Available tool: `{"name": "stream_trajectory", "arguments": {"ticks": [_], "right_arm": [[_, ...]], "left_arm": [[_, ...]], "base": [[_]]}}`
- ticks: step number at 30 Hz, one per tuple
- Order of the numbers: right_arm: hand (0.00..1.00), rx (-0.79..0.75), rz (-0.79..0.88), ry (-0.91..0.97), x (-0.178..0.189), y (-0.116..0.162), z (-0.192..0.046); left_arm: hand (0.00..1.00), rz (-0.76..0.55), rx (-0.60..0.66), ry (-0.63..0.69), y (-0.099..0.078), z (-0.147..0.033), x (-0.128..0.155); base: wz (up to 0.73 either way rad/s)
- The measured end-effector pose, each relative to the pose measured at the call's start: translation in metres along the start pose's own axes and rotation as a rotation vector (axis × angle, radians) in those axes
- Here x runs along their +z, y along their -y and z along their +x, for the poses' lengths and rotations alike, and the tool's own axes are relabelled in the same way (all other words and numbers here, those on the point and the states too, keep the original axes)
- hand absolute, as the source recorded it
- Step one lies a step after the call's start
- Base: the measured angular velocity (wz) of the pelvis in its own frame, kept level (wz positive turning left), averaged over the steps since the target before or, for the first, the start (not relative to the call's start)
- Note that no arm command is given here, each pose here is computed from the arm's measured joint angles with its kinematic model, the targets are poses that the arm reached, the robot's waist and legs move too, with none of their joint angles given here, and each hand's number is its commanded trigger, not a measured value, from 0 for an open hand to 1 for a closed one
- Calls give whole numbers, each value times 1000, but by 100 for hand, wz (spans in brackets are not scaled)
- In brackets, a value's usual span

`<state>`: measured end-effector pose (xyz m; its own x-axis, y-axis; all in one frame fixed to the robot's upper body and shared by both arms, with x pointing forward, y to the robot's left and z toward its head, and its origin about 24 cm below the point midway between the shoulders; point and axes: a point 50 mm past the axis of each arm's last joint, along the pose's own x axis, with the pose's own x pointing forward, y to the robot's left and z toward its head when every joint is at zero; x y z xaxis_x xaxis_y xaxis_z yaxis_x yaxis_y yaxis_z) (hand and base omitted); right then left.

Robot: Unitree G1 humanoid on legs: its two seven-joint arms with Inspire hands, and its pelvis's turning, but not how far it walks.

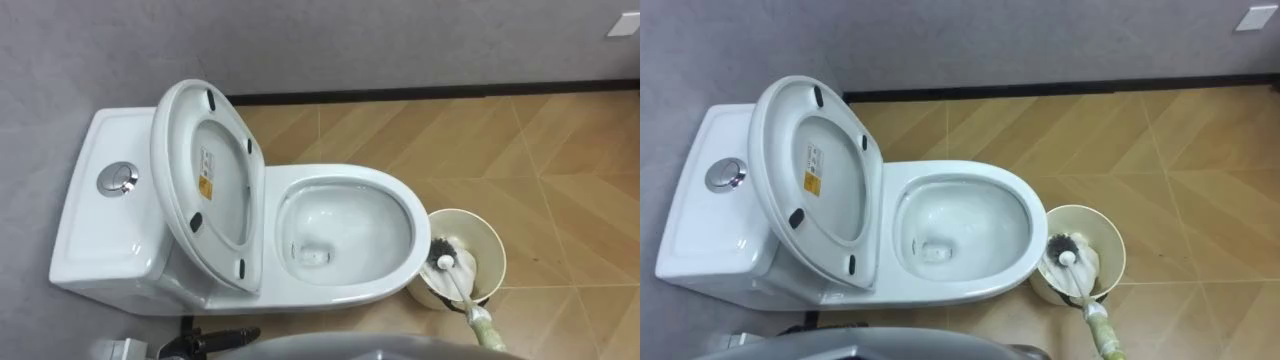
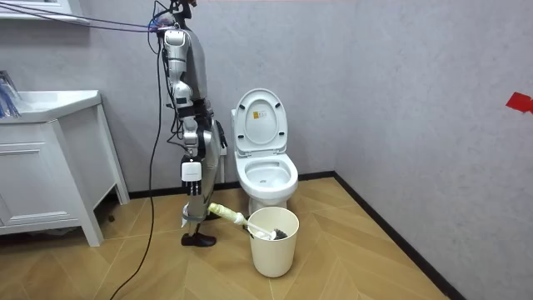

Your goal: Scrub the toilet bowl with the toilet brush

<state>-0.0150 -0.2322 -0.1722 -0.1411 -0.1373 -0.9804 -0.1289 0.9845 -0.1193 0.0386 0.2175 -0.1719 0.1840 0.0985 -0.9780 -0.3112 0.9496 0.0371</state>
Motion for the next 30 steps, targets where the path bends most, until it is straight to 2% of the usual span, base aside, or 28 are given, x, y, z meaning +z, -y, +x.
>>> {"name": "stream_trajectory", "arguments": {"ticks": [10, 22, 25, 30], "right_arm": [[0, -50, 63, 9, 0, 3, 0], [0, -160, 426, 17, -9, 9, 0], [0, -166, 583, 26, -6, 11, -1], [0, -202, 767, 60, 0, 25, -3]], "left_arm": [[0, -16, 30, 4, -3, 0, -1], [0, -62, 91, 12, -12, -3, -9], [0, -81, 102, 5, -16, -4, -11], [0, -109, 146, -29, -33, -8, -23]], "base": [[-1], [0], [1], [9]]}}
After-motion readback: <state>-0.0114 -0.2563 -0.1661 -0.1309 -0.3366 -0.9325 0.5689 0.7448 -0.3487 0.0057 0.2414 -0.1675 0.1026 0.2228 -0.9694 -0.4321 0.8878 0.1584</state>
